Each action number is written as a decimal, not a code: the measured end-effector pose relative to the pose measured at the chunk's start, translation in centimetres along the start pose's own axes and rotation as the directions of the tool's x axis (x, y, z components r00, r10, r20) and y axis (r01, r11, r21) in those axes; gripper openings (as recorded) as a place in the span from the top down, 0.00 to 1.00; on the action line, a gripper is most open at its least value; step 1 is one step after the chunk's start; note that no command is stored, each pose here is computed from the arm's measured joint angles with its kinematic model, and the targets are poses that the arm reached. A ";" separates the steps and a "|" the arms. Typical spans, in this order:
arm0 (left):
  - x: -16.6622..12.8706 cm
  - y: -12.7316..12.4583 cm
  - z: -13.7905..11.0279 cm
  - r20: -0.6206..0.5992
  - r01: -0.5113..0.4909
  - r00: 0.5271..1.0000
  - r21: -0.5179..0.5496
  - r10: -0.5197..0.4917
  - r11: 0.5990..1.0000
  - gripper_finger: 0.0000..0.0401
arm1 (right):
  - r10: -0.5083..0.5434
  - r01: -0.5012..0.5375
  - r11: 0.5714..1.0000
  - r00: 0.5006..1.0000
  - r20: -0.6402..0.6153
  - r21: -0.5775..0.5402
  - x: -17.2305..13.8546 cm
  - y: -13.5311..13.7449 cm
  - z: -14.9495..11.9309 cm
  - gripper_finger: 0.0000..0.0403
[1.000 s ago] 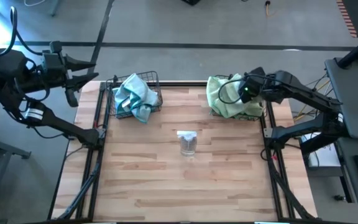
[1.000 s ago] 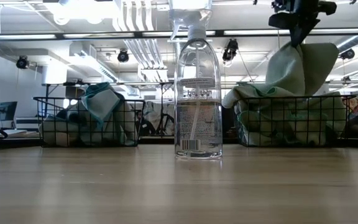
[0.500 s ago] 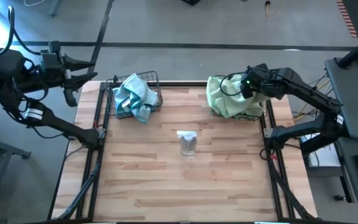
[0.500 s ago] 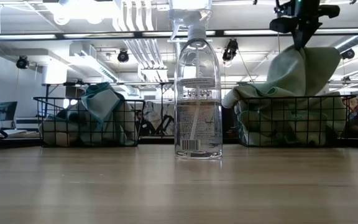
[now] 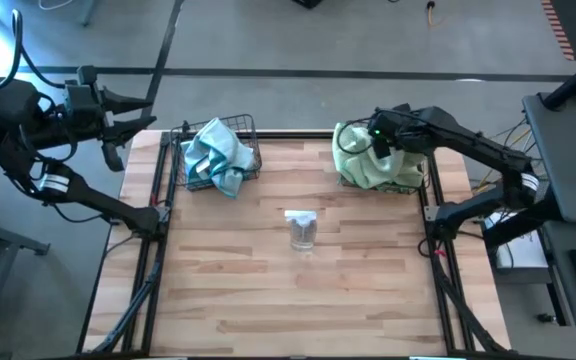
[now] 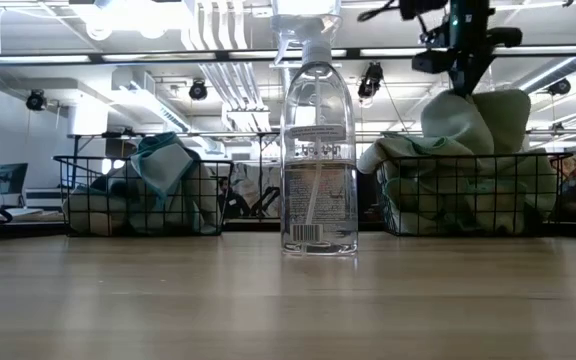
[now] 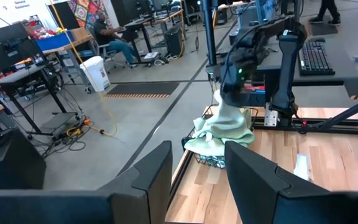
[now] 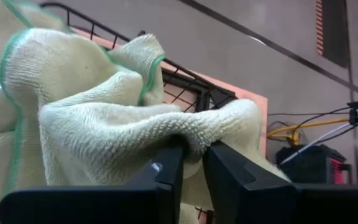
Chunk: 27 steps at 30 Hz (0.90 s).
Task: Sort microfiber towel by color & place in baskets
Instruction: Put the green towel into the right wire basket
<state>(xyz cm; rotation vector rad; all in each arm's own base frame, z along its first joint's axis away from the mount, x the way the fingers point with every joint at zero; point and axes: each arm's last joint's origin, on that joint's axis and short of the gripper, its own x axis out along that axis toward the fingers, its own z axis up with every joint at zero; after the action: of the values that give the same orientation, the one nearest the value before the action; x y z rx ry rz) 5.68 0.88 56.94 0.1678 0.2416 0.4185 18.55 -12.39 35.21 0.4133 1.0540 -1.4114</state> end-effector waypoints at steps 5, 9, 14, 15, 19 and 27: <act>0.0 0.0 0.0 0.000 0.000 1.000 0.000 0.000 1.000 0.67 | -0.056 0.053 0.998 0.997 -0.059 -0.039 1.9 1.5 0.6 0.74; -0.1 0.0 0.0 0.003 0.006 1.000 -0.007 -0.005 1.000 0.67 | -0.087 0.082 0.994 0.992 -0.088 -0.068 2.9 2.2 0.9 0.66; -0.4 0.2 -0.1 0.010 0.006 1.000 -0.013 -0.006 1.000 0.67 | -0.079 0.070 0.994 0.990 -0.117 -0.085 3.4 2.8 0.9 0.61; -0.5 0.3 -0.1 0.011 0.006 1.000 -0.014 -0.006 1.000 0.67 | -0.066 0.057 0.995 0.990 -0.127 -0.079 3.4 2.9 0.9 0.61; -0.7 0.4 -0.2 0.016 0.007 1.000 -0.016 -0.007 1.000 0.67 | -0.001 -0.001 1.000 0.992 -0.125 -0.015 3.0 2.9 1.0 0.61; -0.9 0.5 -0.2 0.021 0.007 1.000 -0.014 -0.007 1.000 0.67 | 0.298 -0.307 0.945 0.951 0.088 0.116 0.4 3.2 2.3 0.63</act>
<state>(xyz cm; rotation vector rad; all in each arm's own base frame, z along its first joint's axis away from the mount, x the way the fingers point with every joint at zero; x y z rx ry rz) 4.61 0.97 57.00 0.1572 0.2188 0.4114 22.22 -13.86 35.05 0.5902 0.8063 -1.2111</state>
